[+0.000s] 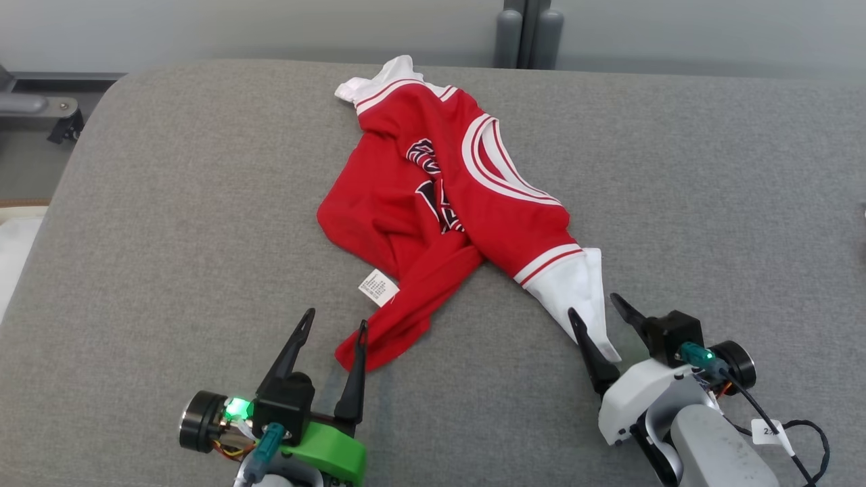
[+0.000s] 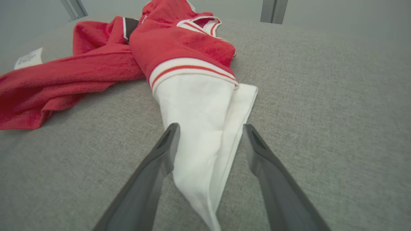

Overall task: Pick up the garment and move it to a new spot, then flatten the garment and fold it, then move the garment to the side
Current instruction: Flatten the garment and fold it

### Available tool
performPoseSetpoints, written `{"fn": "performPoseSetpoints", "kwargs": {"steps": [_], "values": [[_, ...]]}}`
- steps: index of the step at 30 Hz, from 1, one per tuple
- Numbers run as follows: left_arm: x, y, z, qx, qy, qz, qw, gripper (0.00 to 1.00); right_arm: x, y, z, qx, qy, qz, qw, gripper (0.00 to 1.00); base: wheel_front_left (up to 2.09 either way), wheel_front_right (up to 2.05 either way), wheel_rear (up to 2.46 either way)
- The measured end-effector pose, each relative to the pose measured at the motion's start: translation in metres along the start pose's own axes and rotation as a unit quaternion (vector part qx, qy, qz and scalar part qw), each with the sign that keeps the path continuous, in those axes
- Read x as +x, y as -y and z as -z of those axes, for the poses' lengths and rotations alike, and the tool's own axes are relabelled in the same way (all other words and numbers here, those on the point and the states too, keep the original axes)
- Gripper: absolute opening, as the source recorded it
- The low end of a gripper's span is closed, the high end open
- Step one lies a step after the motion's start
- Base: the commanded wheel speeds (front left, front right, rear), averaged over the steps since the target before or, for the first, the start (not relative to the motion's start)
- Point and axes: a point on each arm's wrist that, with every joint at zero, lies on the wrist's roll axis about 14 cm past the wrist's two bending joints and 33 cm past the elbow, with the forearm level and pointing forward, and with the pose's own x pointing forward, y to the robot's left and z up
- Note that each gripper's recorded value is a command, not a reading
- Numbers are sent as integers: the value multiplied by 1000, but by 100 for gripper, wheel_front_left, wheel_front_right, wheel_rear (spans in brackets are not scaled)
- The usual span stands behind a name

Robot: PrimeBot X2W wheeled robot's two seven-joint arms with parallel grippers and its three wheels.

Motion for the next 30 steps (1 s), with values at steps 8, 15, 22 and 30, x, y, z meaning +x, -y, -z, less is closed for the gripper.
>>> {"fn": "performPoseSetpoints", "kwargs": {"steps": [8, 15, 22, 30], "values": [[0, -7, 1, -4, -1, -11, 1000, 100, 3, -9, 21, 13, -34, -13, 999, 100, 0, 0, 0], [0, -9, 1, -2, -1, -12, 1000, 100, 7, -14, 26, 32, -45, -19, 998, 95, 0, 0, 0], [-1, -8, -1, -3, 1, -9, 1000, 100, 12, -24, 18, 30, -35, -35, 998, 0, 0, 0, 0], [-1, -8, -5, -1, 8, -8, 1000, 100, 17, -56, -44, 61, 59, -83, 993, 0, 0, 0, 0]]}}
